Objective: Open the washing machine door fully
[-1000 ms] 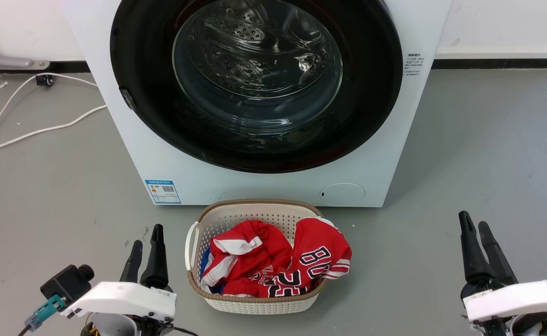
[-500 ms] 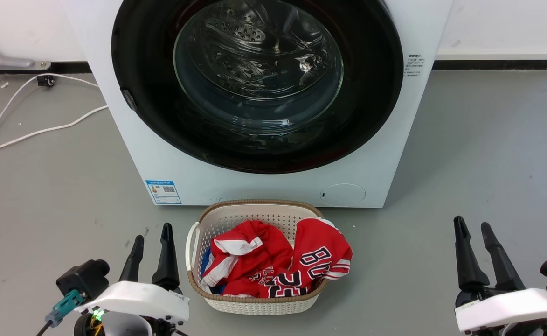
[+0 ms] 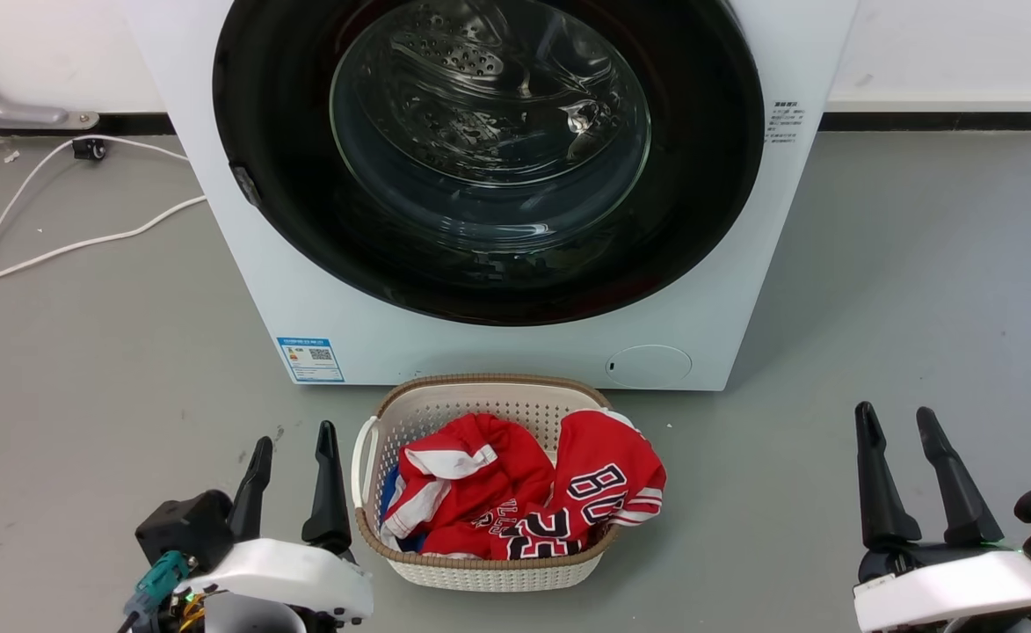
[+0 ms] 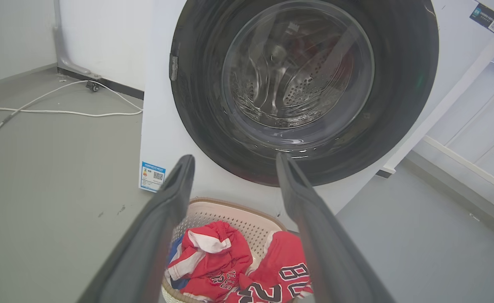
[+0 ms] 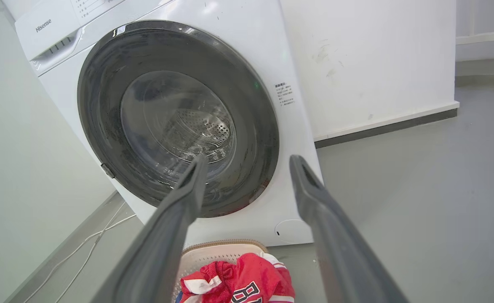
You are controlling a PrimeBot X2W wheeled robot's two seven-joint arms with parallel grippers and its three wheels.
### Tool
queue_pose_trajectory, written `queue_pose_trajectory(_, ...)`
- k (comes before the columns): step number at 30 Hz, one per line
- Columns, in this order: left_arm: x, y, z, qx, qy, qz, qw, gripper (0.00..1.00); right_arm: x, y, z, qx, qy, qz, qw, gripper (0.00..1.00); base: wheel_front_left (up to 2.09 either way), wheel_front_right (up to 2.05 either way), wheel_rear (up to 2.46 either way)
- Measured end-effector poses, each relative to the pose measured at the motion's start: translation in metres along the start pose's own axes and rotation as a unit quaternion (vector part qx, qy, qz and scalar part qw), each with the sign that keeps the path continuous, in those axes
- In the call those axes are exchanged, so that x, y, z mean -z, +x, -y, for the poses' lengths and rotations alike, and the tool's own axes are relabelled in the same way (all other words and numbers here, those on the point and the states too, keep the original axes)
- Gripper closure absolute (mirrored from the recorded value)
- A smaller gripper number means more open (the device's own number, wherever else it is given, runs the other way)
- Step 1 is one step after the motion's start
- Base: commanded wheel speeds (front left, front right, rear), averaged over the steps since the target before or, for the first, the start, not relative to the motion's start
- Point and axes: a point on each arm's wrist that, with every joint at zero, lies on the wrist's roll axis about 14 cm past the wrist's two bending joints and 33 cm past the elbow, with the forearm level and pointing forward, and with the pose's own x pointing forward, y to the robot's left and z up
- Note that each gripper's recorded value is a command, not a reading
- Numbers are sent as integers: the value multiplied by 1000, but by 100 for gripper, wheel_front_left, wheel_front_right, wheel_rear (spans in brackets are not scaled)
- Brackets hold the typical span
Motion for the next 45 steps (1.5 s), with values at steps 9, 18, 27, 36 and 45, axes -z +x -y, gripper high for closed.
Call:
queue_pose_trajectory(9,-6,-2,9,16,43,20,999,0,-6,-2,-3,-8,-34,12,999,0,0,0,0)
queue_pose_trajectory(18,-9,-5,14,28,79,34,996,0,-11,-4,-5,-13,-60,24,998,0,0,0,0)
queue_pose_trajectory(27,-10,-9,18,35,112,45,992,0,-16,-5,-8,-19,-88,36,995,0,0,0,0)
queue_pose_trajectory(36,-11,-12,23,41,138,57,988,0,-17,-8,-7,-20,-109,39,993,0,0,0,0)
queue_pose_trajectory(45,-12,-15,26,50,157,67,984,0,-21,-10,-5,-18,-127,49,991,0,0,0,0)
